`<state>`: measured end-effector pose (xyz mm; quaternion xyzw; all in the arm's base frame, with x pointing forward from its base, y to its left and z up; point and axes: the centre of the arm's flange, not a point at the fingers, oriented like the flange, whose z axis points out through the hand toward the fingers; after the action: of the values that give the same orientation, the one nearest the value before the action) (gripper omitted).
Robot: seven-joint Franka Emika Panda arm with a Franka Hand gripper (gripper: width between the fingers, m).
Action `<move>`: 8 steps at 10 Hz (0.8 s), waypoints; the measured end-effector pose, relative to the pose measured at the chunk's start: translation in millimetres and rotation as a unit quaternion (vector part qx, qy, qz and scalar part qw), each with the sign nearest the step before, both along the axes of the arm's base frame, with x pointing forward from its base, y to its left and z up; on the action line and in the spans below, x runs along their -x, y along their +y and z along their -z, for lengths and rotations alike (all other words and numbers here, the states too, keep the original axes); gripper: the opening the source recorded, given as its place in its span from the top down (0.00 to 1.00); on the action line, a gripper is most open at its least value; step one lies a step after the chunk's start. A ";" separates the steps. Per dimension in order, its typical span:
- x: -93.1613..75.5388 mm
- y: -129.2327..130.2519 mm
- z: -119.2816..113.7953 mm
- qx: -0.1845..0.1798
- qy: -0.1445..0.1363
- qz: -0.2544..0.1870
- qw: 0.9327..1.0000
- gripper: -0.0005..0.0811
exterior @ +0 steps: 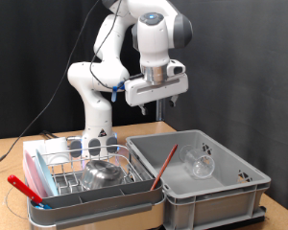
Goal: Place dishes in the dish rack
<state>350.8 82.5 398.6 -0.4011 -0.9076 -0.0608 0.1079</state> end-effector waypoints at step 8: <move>37.7 67.3 70.2 0.031 -0.052 -0.047 0.997 0.00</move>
<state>313.0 149.7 328.4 -0.3578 -0.9311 -0.0488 0.0508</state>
